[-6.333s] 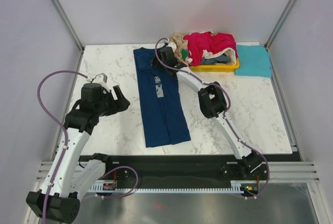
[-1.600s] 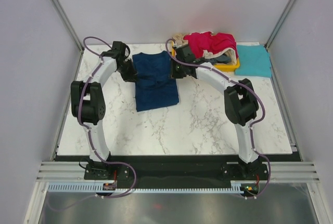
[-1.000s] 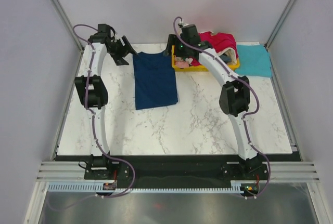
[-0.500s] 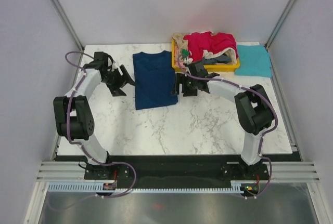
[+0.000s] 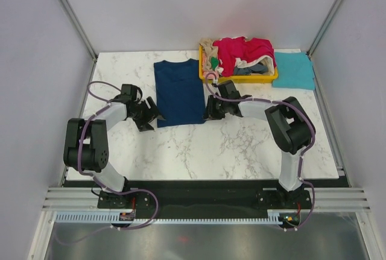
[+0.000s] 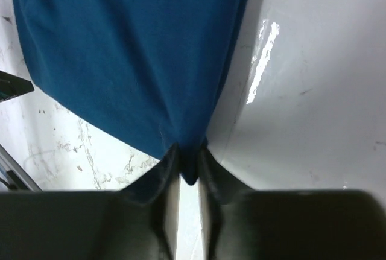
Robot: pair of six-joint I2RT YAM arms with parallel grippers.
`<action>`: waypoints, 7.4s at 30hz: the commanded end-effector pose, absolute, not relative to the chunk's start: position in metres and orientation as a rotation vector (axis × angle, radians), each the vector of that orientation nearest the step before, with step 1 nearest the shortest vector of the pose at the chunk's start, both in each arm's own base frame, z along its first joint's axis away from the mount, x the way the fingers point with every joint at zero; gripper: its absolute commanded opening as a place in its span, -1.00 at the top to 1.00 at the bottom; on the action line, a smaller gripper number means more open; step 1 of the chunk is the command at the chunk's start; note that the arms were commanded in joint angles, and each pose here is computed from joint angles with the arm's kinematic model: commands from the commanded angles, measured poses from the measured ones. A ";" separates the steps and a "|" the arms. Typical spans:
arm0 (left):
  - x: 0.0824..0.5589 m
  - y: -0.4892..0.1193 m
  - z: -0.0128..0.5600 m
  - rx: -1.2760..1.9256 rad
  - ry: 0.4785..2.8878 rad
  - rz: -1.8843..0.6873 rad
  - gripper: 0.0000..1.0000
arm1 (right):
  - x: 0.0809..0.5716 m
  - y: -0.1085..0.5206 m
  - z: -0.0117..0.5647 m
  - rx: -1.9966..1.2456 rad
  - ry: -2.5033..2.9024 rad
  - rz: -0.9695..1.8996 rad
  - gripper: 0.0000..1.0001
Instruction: Fold and stack the t-shirts
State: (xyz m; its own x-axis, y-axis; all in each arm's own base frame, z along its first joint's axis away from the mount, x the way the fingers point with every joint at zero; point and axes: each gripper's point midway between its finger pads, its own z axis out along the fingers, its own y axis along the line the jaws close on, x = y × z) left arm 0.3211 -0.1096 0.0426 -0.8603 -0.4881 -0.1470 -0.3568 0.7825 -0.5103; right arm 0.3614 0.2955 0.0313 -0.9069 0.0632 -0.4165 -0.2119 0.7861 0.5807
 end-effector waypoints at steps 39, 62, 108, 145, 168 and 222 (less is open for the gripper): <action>0.184 -0.156 0.088 -0.395 2.626 -0.761 0.96 | 0.213 0.235 0.049 -0.188 2.682 0.840 1.00; 0.185 -0.140 0.186 -0.326 2.566 -0.595 0.96 | 0.222 0.232 0.181 -0.214 2.496 0.607 1.00; 0.488 -0.147 0.170 -0.272 2.619 -0.767 -0.59 | 0.465 0.214 0.122 -0.055 2.539 0.414 -0.55; 0.328 -0.162 0.081 -0.240 2.774 -0.485 -0.06 | 0.269 0.281 0.031 -0.334 2.639 1.084 -0.24; 0.236 -0.102 0.162 -0.012 2.494 -0.310 -0.31 | 0.394 0.252 0.028 -0.188 2.560 0.876 -0.96; 0.230 -0.105 0.180 -0.031 2.381 -0.369 -0.20 | 0.461 -0.064 0.297 -0.045 1.928 -0.317 1.00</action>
State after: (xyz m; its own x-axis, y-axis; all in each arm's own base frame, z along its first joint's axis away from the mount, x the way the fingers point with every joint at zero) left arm 0.2241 -0.1055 0.1745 -0.7709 -0.1278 -0.6240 0.0713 0.9562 -0.2839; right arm 0.4425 -0.0580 0.2153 -0.5670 -0.1361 -0.8124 0.0984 0.9680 -0.2309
